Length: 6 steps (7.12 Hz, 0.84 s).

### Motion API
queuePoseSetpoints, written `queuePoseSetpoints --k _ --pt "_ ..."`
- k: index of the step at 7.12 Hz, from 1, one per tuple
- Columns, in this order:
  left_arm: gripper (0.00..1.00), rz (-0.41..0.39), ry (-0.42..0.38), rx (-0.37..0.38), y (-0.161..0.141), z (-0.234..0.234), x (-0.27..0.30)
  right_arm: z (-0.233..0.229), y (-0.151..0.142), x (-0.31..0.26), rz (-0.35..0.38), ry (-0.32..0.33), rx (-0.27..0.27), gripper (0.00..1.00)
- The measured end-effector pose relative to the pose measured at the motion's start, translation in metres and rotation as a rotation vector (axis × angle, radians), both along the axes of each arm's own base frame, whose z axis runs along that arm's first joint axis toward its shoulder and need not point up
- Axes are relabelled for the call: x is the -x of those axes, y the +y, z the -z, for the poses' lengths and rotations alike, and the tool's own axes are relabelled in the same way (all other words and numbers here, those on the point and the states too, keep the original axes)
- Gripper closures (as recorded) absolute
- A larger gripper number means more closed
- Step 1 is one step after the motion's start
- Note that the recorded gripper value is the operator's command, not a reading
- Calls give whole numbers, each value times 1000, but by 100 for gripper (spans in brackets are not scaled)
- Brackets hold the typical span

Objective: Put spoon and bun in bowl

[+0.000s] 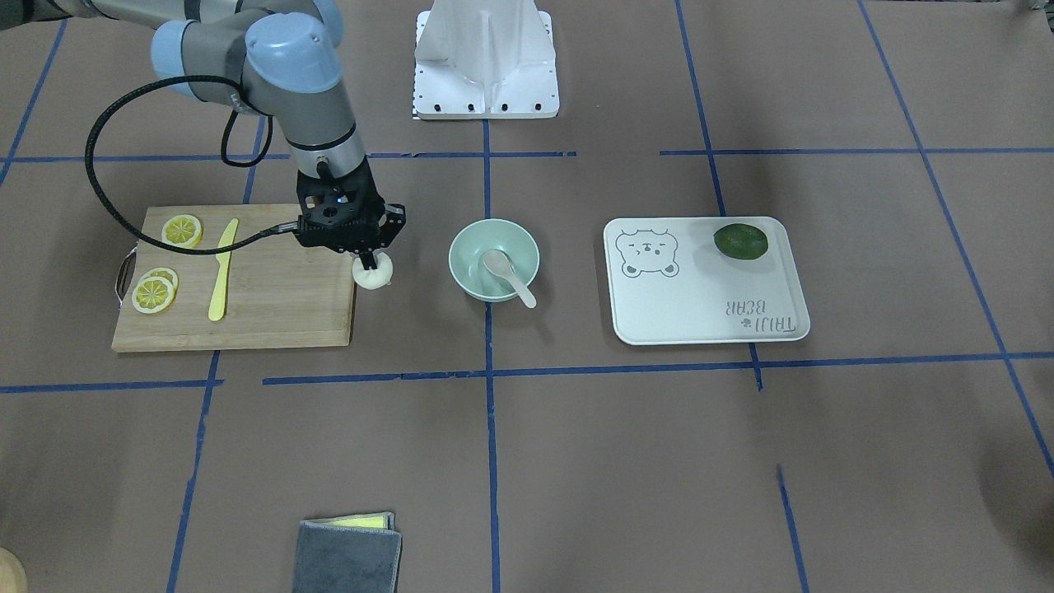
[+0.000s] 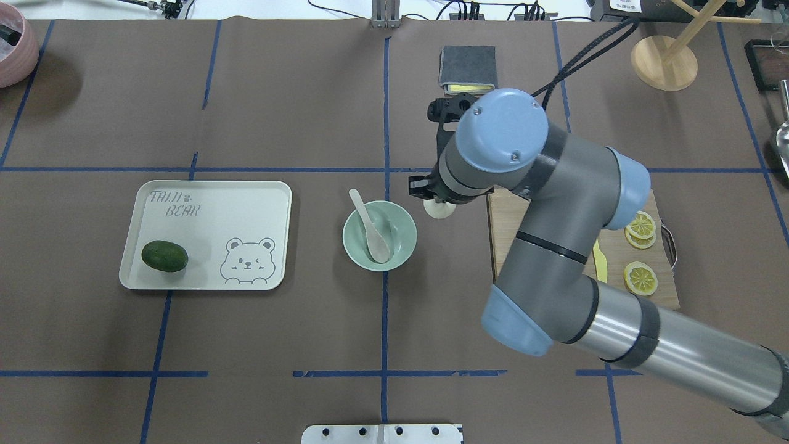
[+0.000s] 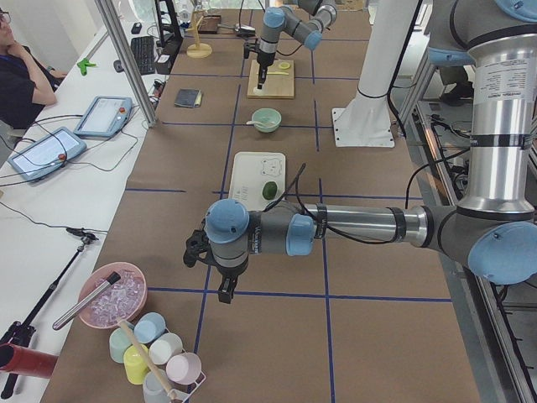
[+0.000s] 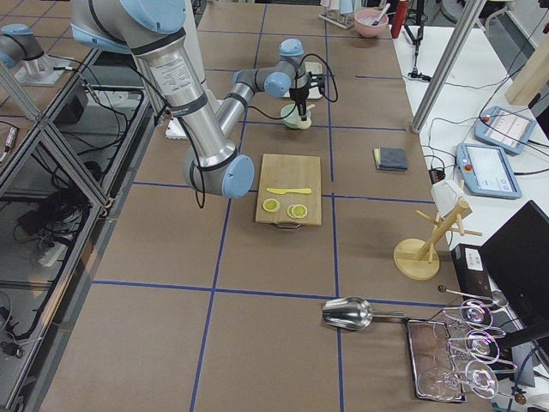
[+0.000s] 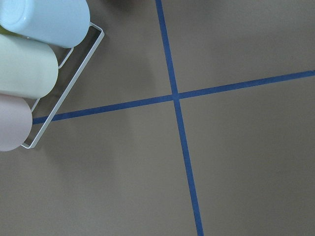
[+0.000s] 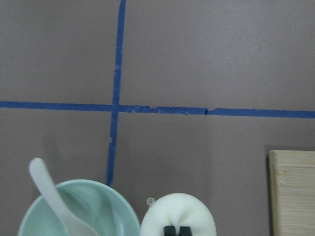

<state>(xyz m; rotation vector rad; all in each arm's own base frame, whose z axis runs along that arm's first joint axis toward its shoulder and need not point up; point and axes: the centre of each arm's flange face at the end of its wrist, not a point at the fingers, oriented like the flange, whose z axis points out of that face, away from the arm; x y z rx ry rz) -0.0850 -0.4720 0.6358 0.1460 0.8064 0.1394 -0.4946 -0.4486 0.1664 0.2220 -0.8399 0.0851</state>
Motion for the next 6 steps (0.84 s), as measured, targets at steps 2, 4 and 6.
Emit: queuePoseSetpoints --k 2,4,6 --pt "0 0 13 -2 0 2 -1 35 6 64 -56 24 25 100" --pt "0 0 34 -2 1 4 -2 27 32 110 -83 70 26 51" --pt "0 0 38 -1 1 3 -2 15 41 127 -86 104 23 0"
